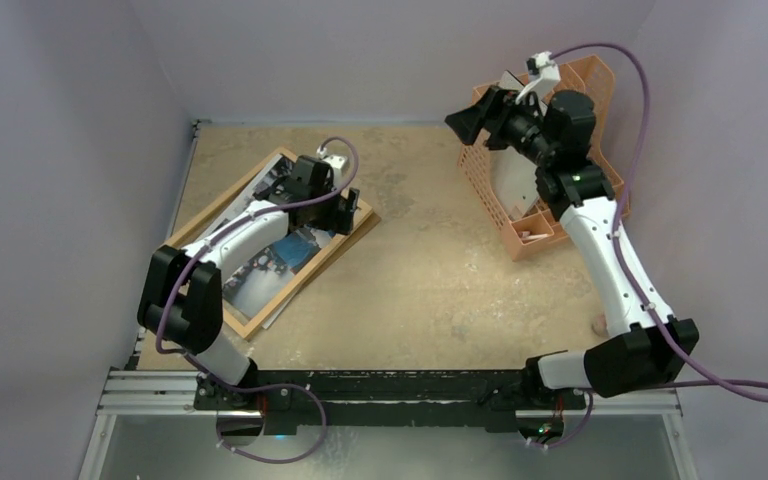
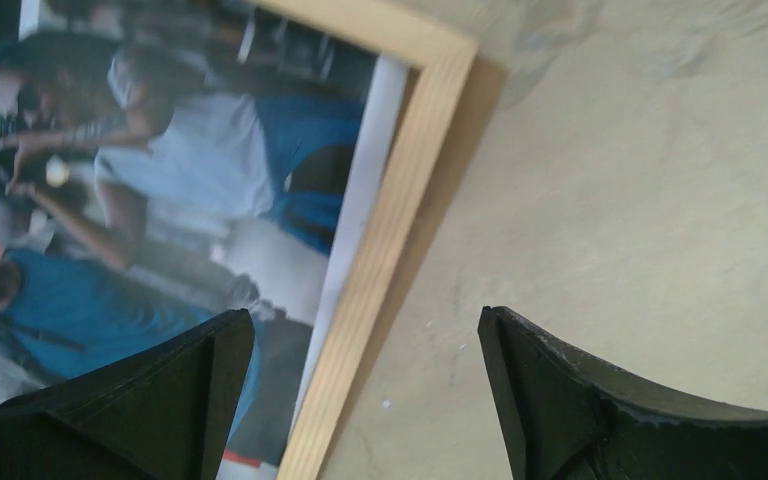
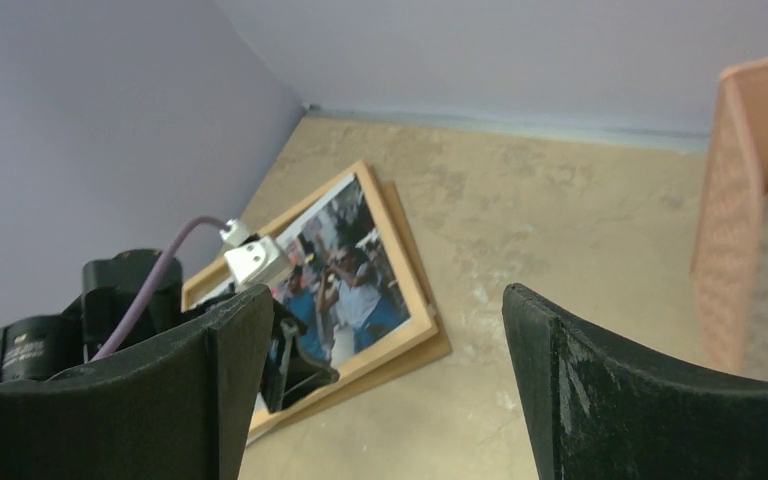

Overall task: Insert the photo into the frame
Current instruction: Pick up the photo frame from the center of the board.

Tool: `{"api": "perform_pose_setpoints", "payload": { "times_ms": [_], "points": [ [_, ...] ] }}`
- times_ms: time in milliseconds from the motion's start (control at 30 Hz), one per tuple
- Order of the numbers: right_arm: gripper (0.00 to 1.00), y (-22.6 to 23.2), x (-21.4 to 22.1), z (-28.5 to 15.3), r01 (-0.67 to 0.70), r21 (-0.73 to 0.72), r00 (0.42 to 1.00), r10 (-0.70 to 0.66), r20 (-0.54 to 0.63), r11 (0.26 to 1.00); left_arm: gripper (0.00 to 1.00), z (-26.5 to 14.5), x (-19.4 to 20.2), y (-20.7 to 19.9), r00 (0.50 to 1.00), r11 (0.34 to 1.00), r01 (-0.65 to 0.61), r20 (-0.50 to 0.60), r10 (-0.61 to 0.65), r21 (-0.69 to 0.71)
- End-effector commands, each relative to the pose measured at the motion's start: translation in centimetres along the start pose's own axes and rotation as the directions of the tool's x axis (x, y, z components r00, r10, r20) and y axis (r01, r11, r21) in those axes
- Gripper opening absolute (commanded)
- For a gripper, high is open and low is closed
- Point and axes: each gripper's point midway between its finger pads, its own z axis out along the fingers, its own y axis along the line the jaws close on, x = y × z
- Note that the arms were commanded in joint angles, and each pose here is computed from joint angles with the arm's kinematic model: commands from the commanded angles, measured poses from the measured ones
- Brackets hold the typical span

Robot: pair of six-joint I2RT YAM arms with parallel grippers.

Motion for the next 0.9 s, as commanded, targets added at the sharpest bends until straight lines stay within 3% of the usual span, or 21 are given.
{"api": "perform_pose_setpoints", "payload": {
  "times_ms": [0, 167, 300, 400, 667, 867],
  "points": [
    [0.86, 1.2, 0.7, -0.2, -0.009, -0.017, 1.0, 0.009, 0.03, 1.0, 0.87, 0.4, 2.9, 2.9, 0.997, 0.991, 0.024, -0.066, -0.033, -0.131],
    [0.82, 1.3, 4.5, 0.4, -0.071, -0.037, 0.996, 0.069, -0.056, 0.997, 0.86, 0.3, 7.0, 3.0, 0.988, 0.992, 0.037, -0.147, -0.055, -0.122],
    [0.78, 1.6, 6.1, 0.4, -0.121, -0.05, 0.991, 0.117, -0.065, 0.991, 0.73, 0.8, 8.4, 3.1, 0.985, 0.989, 0.071, -0.148, -0.091, -0.131],
    [0.73, 1.4, 7.0, 0.5, -0.141, -0.038, 0.987, 0.137, -0.085, 0.989, 0.71, 1.5, 9.2, 3.4, 0.985, 0.986, 0.084, -0.136, -0.104, -0.142],
    [0.67, 0.7, 7.8, 0.0, -0.166, 0.02, 0.981, 0.167, -0.094, 0.986, 0.54, 2.1, 8.6, 3.1, 0.988, 0.993, 0.044, -0.145, -0.06, -0.114],
    [0.66, 0.2, 8.3, -0.6, -0.199, 0.05, 0.976, 0.203, -0.082, 0.979, 0.51, 2.4, 7.7, 2.3, 0.989, 0.999, -0.012, -0.15, 0.005, -0.048]
  ]
}}
